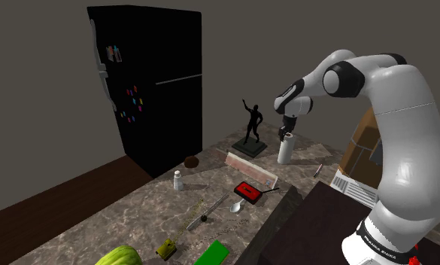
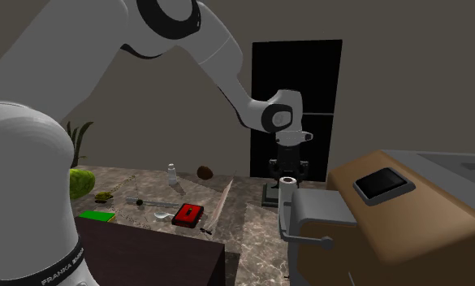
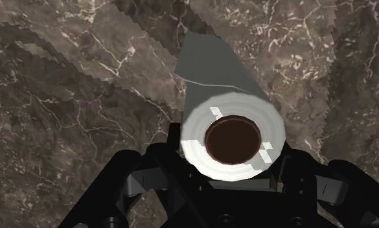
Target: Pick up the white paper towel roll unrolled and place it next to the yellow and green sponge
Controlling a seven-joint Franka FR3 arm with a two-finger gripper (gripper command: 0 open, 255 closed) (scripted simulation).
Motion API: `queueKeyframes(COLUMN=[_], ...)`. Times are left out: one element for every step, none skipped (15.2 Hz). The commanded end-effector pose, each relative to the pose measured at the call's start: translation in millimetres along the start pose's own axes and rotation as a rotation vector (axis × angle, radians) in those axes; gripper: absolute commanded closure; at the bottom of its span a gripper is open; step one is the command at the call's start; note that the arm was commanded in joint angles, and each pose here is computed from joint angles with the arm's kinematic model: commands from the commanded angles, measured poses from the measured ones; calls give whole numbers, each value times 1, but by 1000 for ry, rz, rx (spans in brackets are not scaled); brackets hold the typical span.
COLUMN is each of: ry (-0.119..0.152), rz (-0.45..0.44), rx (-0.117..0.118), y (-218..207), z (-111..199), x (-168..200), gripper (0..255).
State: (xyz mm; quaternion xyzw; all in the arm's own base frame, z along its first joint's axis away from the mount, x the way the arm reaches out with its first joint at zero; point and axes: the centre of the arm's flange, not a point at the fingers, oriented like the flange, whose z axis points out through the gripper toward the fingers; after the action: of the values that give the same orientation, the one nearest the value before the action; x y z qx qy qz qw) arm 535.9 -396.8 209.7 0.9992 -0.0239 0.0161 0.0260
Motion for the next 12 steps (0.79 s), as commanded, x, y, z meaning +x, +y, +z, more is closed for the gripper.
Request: queueKeyframes(ry=[-2, -2, -2, -2, -2, -2, -2, -2, -2, -2, -2, -2], rz=[1, 1, 1, 1, 1, 1, 1, 1, 1, 1, 1, 1], rx=[0, 0, 0, 0, 0, 0, 0, 0, 0, 0, 0, 0], y=[1, 1, 1, 1, 2, 2, 2, 2, 3, 3, 3, 3], z=[1, 1, -5, -10, -15, -20, -26, -31, -36, -41, -47, -52], x=[-1, -1, -1, -1, -1, -1, 0, 0, 0, 0, 0, 0], gripper=[255, 255, 255, 255, 255, 255, 255, 255, 255, 255, 255, 255])
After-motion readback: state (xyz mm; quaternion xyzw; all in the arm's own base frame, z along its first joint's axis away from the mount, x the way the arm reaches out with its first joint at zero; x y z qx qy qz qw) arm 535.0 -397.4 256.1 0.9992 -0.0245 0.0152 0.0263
